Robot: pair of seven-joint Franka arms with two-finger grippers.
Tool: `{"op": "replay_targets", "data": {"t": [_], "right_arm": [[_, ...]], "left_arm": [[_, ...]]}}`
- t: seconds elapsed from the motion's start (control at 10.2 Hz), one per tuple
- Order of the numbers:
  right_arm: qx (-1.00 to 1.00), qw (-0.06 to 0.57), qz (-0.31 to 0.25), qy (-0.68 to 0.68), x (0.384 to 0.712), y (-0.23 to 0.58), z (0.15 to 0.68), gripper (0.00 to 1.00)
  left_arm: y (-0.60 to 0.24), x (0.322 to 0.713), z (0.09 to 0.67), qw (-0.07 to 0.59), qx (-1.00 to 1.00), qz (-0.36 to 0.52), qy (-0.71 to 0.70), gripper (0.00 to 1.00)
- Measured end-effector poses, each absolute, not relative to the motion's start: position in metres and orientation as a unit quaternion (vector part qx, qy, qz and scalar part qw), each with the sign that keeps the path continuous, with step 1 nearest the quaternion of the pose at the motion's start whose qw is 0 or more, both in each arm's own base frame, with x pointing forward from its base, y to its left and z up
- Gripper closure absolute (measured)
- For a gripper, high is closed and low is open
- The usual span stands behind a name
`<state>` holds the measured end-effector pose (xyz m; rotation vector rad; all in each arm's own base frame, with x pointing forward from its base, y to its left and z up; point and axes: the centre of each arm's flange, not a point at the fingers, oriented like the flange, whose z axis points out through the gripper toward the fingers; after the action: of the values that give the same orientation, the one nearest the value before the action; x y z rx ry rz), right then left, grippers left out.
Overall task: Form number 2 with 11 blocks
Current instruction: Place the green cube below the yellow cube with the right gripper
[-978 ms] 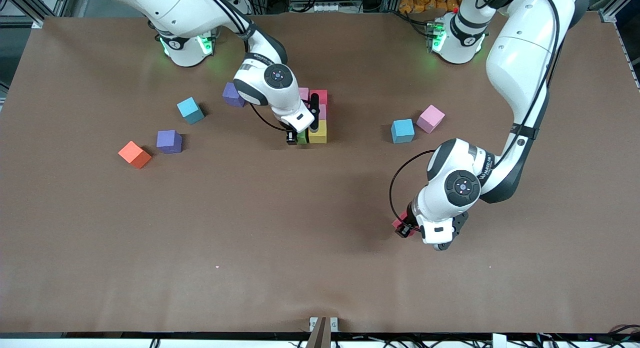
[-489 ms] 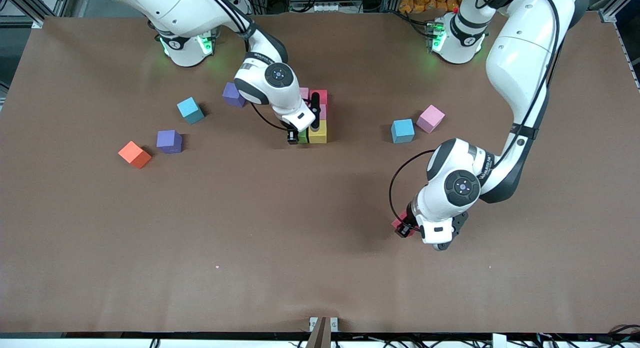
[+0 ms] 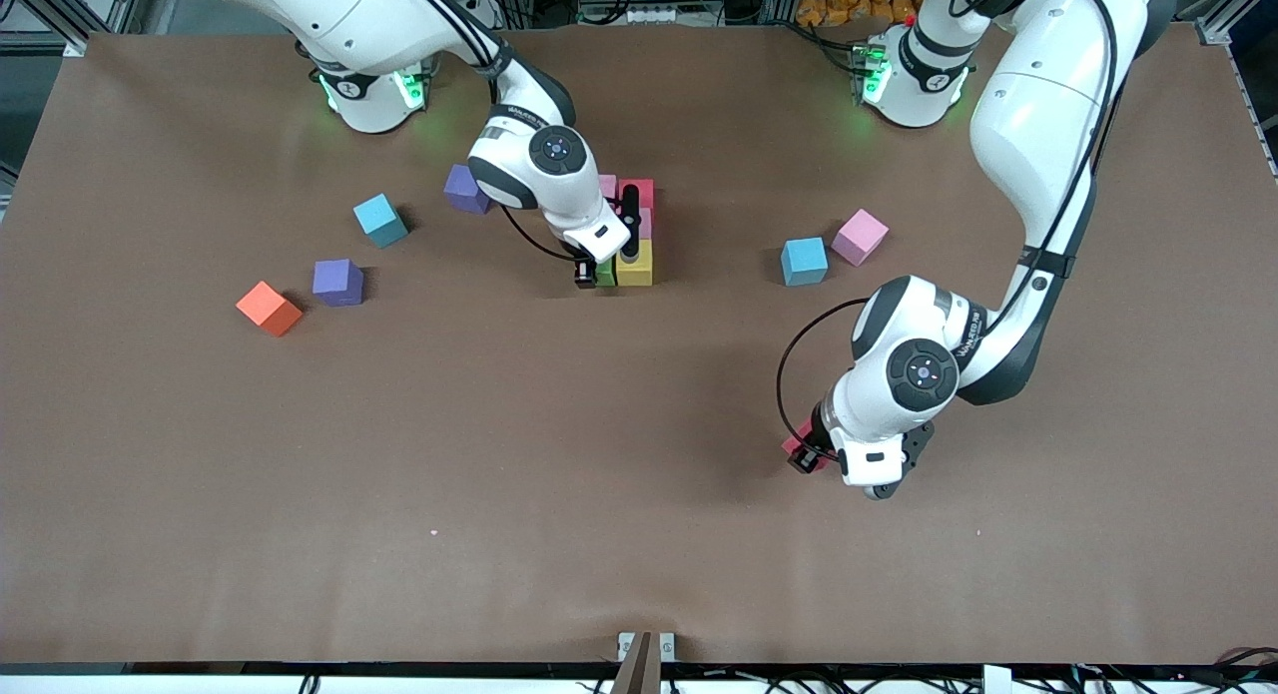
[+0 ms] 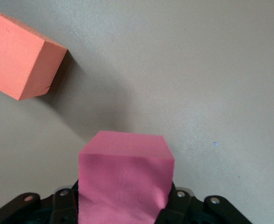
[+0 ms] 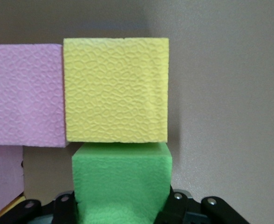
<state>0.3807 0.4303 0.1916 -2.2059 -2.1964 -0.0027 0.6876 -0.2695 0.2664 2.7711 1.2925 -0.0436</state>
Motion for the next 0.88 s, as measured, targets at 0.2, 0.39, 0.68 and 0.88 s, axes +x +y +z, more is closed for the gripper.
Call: {"op": "replay_targets", "data": {"t": [0.2, 0.39, 0.68, 0.88], "right_arm": [[-0.709, 0.015, -0.002, -0.706, 0.3811, 0.4307, 0.1917, 0.41], [-0.708, 0.018, -0.01, -0.706, 0.3818, 0.4324, 0.1927, 0.41], [-0.708, 0.024, -0.017, -0.706, 0.3815, 0.4342, 0.1897, 0.32], [-0.708, 0.024, -0.017, -0.706, 0.3814, 0.4346, 0.1883, 0.07]], "left_arm": [[-0.2699, 0.687, 0.2662, 0.041, 0.906, -0.016, 0.422, 0.39], [-0.2702, 0.6868, 0.2662, 0.041, 0.906, -0.016, 0.422, 0.39], [-0.2709, 0.6866, 0.2664, 0.041, 0.906, -0.016, 0.421, 0.39], [-0.2709, 0.6866, 0.2664, 0.041, 0.906, -0.016, 0.421, 0.39]]}}
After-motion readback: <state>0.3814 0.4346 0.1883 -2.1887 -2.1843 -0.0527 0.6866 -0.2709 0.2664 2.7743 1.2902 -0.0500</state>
